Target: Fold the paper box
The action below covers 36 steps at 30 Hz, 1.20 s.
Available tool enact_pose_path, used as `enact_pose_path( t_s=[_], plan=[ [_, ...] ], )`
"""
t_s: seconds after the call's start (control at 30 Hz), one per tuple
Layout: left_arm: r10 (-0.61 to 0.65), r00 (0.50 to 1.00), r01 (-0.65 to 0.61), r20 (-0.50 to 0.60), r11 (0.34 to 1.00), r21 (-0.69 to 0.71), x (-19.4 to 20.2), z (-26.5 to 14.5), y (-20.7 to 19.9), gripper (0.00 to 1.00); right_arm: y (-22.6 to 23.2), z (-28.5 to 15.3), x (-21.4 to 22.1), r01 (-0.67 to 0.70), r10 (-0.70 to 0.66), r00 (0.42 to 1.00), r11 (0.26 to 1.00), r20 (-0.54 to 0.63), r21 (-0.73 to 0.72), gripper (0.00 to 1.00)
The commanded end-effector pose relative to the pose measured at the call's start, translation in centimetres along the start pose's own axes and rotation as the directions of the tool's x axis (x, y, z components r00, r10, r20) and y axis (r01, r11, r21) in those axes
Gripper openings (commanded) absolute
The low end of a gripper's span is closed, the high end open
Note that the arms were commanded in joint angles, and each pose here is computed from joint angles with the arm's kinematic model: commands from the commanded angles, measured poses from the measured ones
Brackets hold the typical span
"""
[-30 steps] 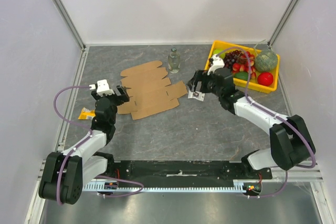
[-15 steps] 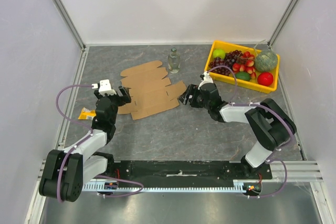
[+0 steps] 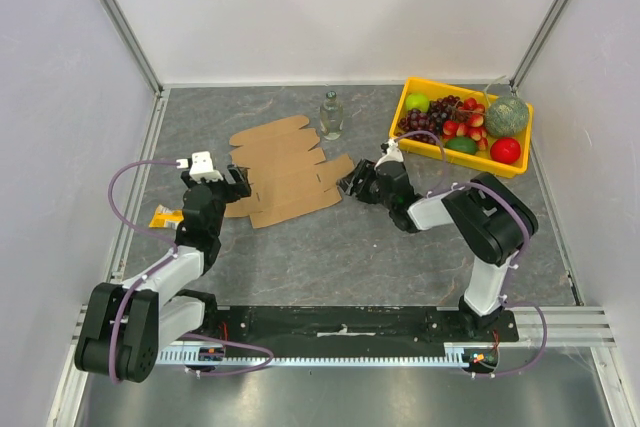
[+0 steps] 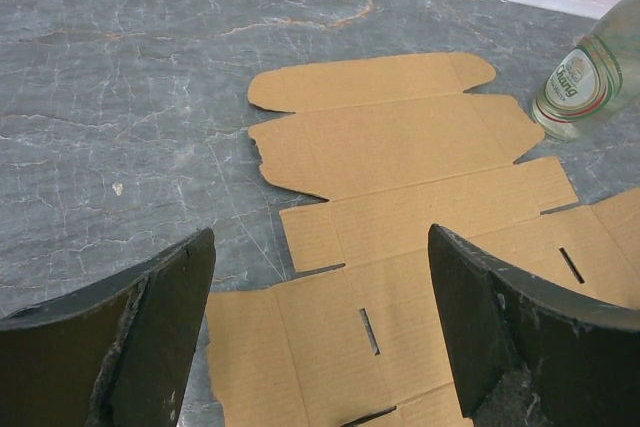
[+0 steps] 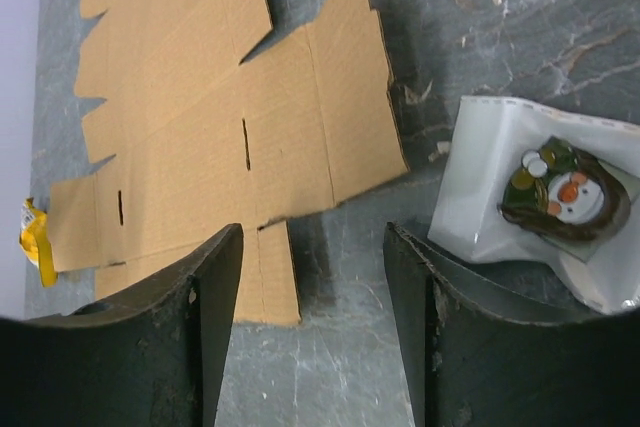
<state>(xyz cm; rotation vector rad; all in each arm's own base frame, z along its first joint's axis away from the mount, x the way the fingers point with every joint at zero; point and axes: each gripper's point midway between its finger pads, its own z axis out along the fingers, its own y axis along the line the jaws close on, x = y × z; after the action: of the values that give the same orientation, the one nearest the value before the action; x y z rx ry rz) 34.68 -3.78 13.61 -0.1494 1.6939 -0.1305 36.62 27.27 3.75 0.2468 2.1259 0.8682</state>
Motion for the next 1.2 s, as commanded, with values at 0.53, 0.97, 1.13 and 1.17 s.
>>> enact_pose_path(
  t_s=[0.53,0.97,1.13,1.17],
  plan=[
    [-0.044,0.997,0.039,0.068,0.997,0.064,-2.5,0.7,-1.6,0.92,1.1,4.0,0.0,0.051,-0.036,0.995,0.986,0.097,-0.160,0.44],
    [-0.046,0.997,0.040,0.060,0.995,0.087,-2.3,0.8,-2.1,0.92,0.2,5.1,-0.7,0.044,-0.017,0.987,0.985,0.157,-0.165,0.61],
    [-0.046,0.997,0.040,0.058,0.995,0.093,-2.3,0.8,-2.2,0.92,0.5,6.1,-1.3,0.038,-0.008,0.989,0.980,0.150,-0.196,0.54],
    [-0.045,0.997,0.040,0.057,0.995,0.093,-2.3,0.8,-2.2,0.92,0.7,6.3,-1.5,0.039,-0.008,0.988,0.979,0.152,-0.202,0.52]
  ],
)
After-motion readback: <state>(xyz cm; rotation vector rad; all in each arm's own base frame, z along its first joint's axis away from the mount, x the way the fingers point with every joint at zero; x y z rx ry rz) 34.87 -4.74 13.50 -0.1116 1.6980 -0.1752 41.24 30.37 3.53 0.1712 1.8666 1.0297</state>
